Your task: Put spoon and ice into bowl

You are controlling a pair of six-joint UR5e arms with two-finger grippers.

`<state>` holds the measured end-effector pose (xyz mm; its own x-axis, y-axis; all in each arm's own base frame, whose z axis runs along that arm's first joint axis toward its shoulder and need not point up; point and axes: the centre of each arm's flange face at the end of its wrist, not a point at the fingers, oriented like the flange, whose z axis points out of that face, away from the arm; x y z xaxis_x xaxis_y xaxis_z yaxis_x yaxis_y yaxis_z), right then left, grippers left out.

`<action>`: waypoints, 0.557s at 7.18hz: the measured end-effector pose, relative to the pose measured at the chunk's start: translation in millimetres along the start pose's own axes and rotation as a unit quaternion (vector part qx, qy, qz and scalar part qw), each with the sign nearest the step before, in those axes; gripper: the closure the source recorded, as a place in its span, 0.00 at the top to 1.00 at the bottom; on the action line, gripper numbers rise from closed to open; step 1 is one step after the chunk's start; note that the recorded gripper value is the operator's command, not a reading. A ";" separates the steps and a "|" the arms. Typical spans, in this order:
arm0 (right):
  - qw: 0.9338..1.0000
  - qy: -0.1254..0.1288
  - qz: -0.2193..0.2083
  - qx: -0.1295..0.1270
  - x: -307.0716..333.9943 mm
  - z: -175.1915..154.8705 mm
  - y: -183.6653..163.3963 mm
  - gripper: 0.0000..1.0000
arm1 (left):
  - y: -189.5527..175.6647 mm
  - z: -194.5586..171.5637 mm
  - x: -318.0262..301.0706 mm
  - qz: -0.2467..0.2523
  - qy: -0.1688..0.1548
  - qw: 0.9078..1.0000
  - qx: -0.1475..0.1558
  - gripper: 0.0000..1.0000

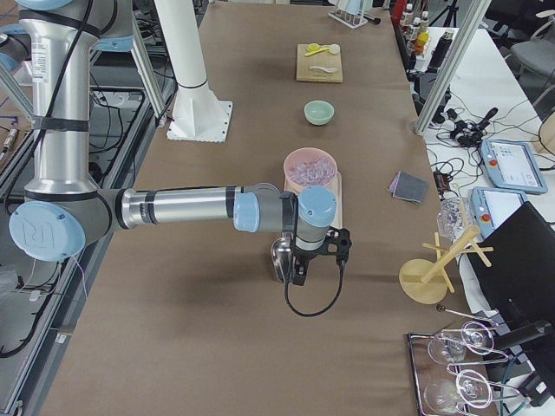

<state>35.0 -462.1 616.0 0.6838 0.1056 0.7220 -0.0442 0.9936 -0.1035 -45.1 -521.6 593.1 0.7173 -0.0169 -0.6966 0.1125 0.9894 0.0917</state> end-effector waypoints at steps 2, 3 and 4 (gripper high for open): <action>1.000 0.000 0.001 -0.001 0.8 0.8 -0.1 1.00 | 2.3 0.3 -0.8 -0.001 0.000 1.000 -0.001 0.98; 1.000 -0.001 0.001 -0.001 0.8 0.9 -0.2 1.00 | 3.1 0.5 -1.1 -0.001 0.000 1.000 -0.001 0.98; 1.000 -0.001 0.001 -0.001 0.7 0.8 -0.2 1.00 | 3.7 0.7 -1.4 -0.001 0.000 1.000 -0.001 0.98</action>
<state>34.9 -462.2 617.0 0.6828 0.1074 0.7226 -0.0441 0.9934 -0.1060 -45.3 -518.1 595.0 0.7172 -0.0188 -0.6966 0.1121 0.9897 0.0888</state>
